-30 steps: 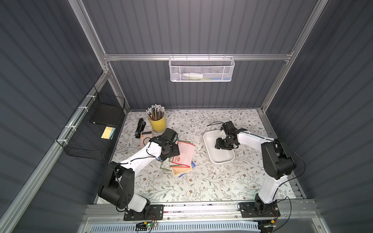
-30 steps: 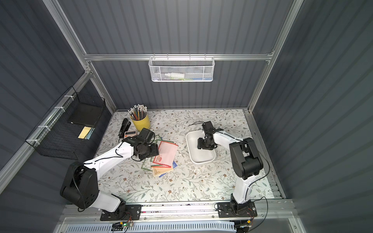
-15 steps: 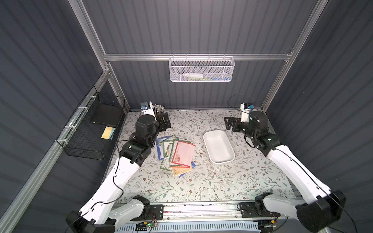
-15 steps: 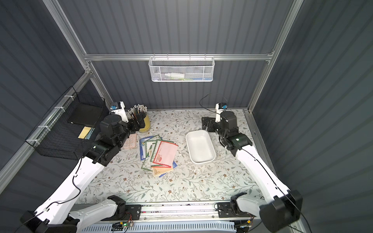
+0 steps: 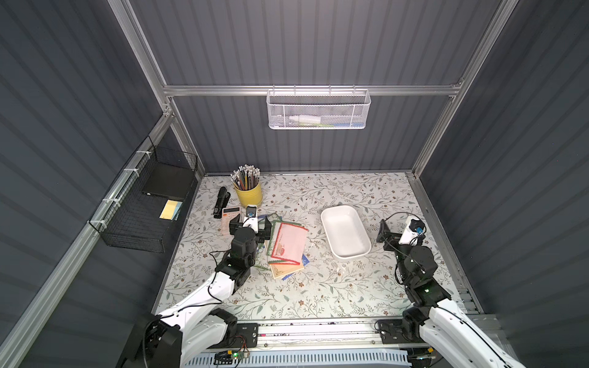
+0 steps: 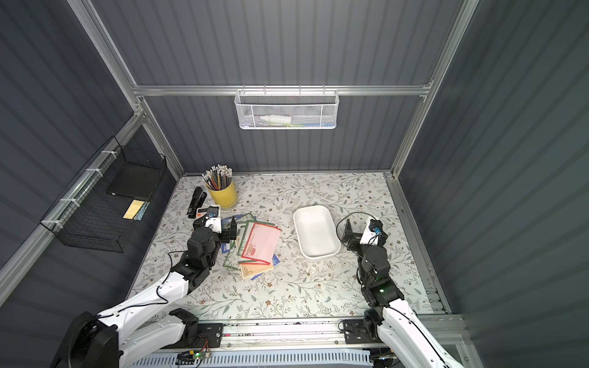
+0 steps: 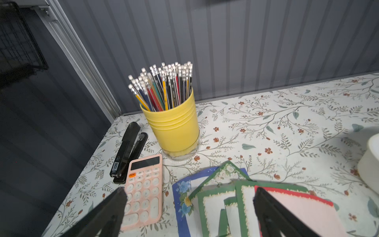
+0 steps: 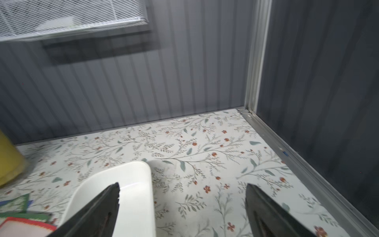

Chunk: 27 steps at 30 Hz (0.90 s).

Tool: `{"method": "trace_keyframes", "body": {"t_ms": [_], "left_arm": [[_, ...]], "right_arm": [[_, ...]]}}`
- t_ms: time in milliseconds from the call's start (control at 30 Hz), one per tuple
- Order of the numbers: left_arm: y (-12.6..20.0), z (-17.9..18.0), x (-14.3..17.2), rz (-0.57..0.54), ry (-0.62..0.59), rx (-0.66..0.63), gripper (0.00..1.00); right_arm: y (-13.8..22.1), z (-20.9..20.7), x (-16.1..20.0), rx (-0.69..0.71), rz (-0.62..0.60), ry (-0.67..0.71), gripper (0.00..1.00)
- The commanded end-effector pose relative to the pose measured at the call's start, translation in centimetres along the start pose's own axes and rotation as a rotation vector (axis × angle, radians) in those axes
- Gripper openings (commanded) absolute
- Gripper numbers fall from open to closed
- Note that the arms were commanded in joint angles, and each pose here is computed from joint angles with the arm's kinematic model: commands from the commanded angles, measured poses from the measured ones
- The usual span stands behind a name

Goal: Take out the stationery paper from the storage box
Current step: Reset both arms

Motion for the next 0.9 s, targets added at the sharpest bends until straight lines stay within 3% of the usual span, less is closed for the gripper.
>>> {"method": "trace_keyframes", "body": {"t_ms": [0,200,533,767,833,867], "left_arm": [[0.2,0.7,-0.1,-0.185,0.029,-0.047,0.99],[-1.1,0.8,3.1,-0.153,0.001,-0.052,0.99],[-4.0,1.4,2.8,-0.201,-0.013,-0.017,0.99],[-5.1,3.7,3.6,-0.241,0.096,-0.081,0.99],[-5.7,3.6,3.2,-0.196,0.06,-0.058,0.99],[-6.2,2.9,2.7,-0.16,0.018,0.013,0.99]], "right_arm": [[0.4,-2.4,0.9,0.227,-0.082,-0.046,0.99],[0.8,-3.2,5.1,0.202,-0.068,-0.069,0.99],[-0.1,-3.5,4.7,0.198,-0.101,0.002,0.99],[-3.8,-2.5,4.4,0.159,-0.058,0.071,0.99],[-5.5,-2.2,4.9,0.153,-0.021,0.091,0.99],[-6.2,-1.9,5.0,0.135,-0.009,0.102,0.99]]}}
Point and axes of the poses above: each gripper's point midway between its finger pads, its own y axis back along the fingers, its own z axis along the line the jaws close on, x = y × z, the point moved 8 cm from there along y, back along the fingers, and after that the axes turned 2 degrees about -y, right-handed, at the moved point
